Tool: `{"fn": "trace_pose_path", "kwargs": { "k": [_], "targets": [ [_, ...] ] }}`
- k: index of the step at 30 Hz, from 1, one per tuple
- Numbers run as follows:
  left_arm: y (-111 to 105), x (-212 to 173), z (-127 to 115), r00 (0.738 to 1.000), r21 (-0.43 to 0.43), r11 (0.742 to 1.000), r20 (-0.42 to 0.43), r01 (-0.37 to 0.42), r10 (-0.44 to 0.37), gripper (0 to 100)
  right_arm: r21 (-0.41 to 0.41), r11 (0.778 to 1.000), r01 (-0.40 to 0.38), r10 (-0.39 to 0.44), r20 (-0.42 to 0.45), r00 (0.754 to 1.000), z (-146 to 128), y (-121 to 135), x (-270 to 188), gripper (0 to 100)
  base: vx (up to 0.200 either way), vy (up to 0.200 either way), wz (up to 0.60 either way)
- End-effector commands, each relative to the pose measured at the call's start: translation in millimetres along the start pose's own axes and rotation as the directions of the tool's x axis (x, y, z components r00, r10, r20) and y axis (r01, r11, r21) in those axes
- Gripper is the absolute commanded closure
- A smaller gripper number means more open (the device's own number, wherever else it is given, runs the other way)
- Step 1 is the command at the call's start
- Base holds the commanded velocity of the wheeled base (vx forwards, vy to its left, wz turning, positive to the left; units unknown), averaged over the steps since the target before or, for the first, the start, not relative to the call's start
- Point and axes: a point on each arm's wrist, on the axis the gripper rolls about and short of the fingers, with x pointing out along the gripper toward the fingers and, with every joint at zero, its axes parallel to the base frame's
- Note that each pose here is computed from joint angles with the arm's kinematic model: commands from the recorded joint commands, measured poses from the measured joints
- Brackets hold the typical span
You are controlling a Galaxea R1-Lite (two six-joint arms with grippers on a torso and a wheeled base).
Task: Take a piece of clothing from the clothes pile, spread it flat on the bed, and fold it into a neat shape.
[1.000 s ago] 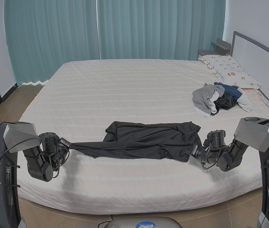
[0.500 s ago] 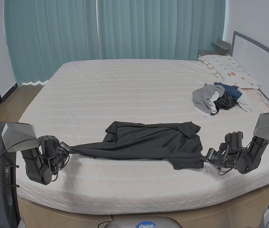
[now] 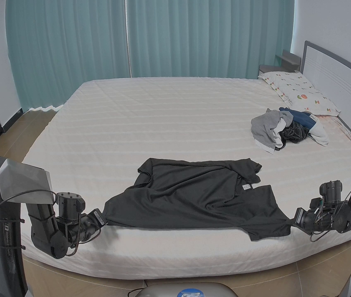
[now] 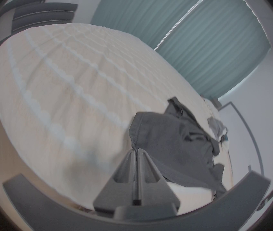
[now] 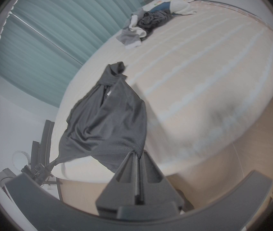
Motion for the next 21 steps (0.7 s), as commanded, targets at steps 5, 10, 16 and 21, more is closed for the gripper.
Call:
{"fn": "trace_pose_path", "kwargs": {
  "k": [5,10,16,21],
  "targets": [
    [-3,-28,-42,0.986,0.183,0.983,-0.163,-0.009,0.04,100,-0.004,0.996,0.087,-0.087,-0.039,0.995,-7,-20,-30,100,0.0,0.0,0.0],
    [-1,-38,-59,0.97,0.274,0.962,-0.234,-0.005,0.072,100,-0.041,0.99,0.137,-0.14,-0.081,0.987,-13,-31,-36,100,0.0,0.0,0.0],
    [1,-49,-76,0.94,0.369,0.929,-0.314,-0.008,0.133,100,-0.088,0.972,0.218,-0.229,-0.132,0.965,-20,-40,-37,100,0.0,0.0,0.0],
    [4,-53,-81,0.921,0.405,0.914,-0.348,-0.022,0.176,100,-0.116,0.966,0.231,-0.246,-0.146,0.958,-22,-41,-35,100,0.0,0.0,0.0]
  ]
}}
